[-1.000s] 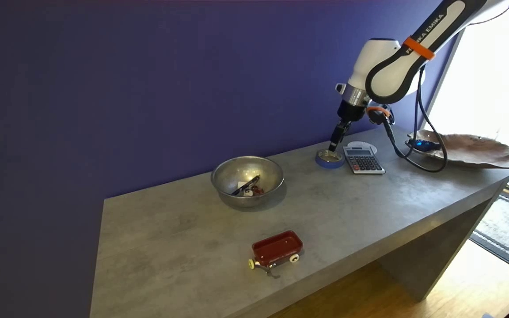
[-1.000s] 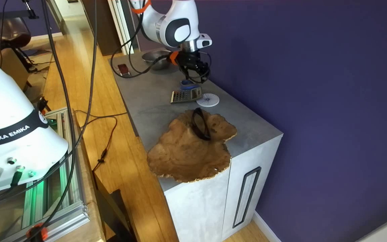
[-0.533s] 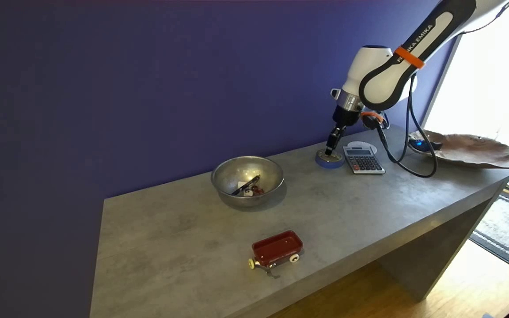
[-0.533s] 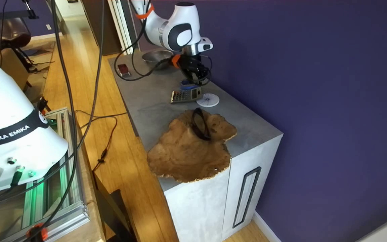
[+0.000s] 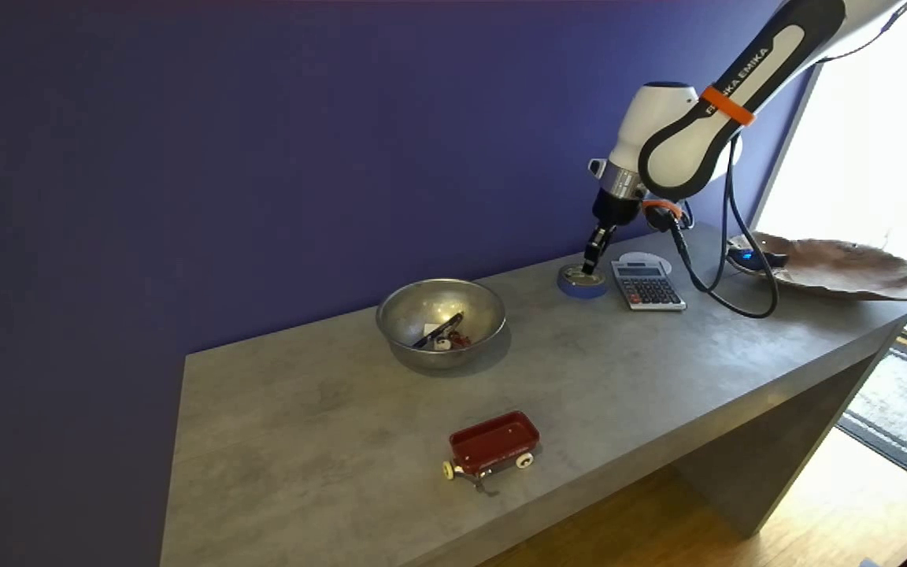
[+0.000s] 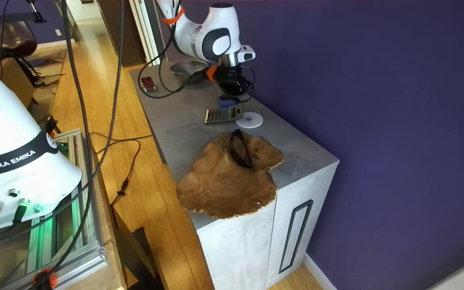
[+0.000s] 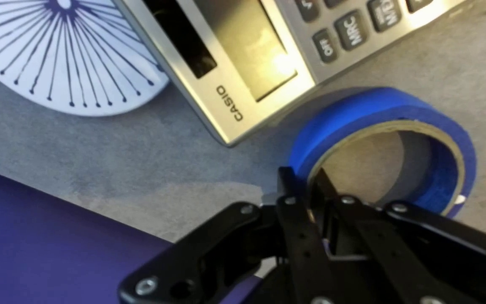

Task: Put the blue seal tape in the key bowl

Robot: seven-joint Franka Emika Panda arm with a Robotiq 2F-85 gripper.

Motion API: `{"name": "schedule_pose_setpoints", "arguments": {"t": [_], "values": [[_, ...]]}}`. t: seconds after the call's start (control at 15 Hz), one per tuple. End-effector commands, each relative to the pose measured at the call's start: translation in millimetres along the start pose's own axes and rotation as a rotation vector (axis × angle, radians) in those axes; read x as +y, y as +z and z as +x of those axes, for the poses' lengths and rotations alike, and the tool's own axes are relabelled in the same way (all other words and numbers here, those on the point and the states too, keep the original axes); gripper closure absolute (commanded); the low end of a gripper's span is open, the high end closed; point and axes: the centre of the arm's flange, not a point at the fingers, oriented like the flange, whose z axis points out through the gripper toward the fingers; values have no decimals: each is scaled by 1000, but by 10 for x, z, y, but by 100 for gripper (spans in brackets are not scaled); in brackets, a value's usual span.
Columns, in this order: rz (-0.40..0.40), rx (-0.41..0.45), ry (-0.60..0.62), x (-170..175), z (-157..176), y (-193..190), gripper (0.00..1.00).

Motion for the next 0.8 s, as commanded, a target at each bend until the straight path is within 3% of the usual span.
{"name": "schedule_pose_setpoints", "arguments": {"t": [0.0,0.2,0.4,0.6,0.73], "values": [[7,-34,-2,-96,17,-208,97],[53,-63,-70,-226,-144,-758,97],[85,-29,-92,-346,-296,-1246,97],[45,-69,-37,-262,-635,-1642,97],[13,-80,70,-125,-928,-1824,97]]}}
